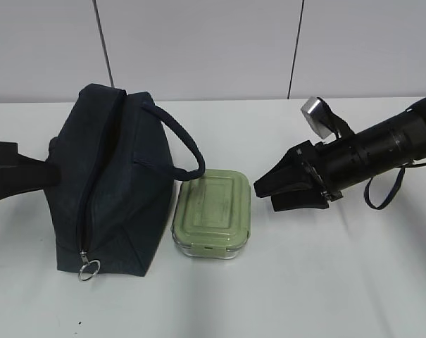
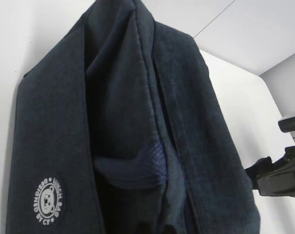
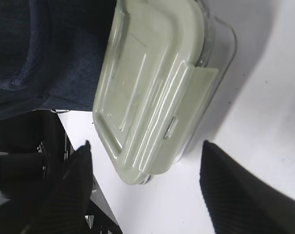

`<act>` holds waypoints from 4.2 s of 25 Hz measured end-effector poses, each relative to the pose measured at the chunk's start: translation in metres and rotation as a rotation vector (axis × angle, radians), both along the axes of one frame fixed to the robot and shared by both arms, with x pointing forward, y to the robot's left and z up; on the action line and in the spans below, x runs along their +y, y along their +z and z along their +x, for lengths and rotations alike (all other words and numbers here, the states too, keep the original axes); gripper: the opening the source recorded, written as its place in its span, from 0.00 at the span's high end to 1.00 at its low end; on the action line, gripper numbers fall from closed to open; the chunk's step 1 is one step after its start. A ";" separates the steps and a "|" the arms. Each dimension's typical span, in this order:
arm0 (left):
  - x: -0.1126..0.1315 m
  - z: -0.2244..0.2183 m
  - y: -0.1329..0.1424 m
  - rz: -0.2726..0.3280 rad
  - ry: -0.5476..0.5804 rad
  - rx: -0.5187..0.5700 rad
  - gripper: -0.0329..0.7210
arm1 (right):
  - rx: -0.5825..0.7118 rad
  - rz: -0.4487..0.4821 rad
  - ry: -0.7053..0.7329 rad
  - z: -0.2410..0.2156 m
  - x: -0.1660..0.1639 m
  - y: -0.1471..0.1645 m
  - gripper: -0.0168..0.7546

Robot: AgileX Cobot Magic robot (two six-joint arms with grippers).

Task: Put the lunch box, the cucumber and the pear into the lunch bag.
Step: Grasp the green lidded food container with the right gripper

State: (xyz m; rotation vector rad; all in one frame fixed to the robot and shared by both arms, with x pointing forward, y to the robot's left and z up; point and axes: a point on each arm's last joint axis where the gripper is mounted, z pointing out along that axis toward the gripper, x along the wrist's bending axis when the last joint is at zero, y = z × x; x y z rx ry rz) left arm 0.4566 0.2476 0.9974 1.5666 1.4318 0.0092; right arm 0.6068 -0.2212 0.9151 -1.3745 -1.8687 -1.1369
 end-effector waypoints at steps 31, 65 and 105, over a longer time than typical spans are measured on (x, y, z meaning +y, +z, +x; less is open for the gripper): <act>0.000 0.000 0.000 -0.002 0.002 0.000 0.98 | -0.009 0.013 -0.015 0.001 0.000 0.001 0.29; 0.000 0.000 0.000 -0.004 0.000 0.000 0.98 | 0.114 0.017 -0.072 0.001 0.049 -0.043 0.21; -0.002 -0.001 0.001 -0.017 -0.016 0.002 0.98 | 0.113 0.080 -0.180 0.013 0.008 -0.041 0.49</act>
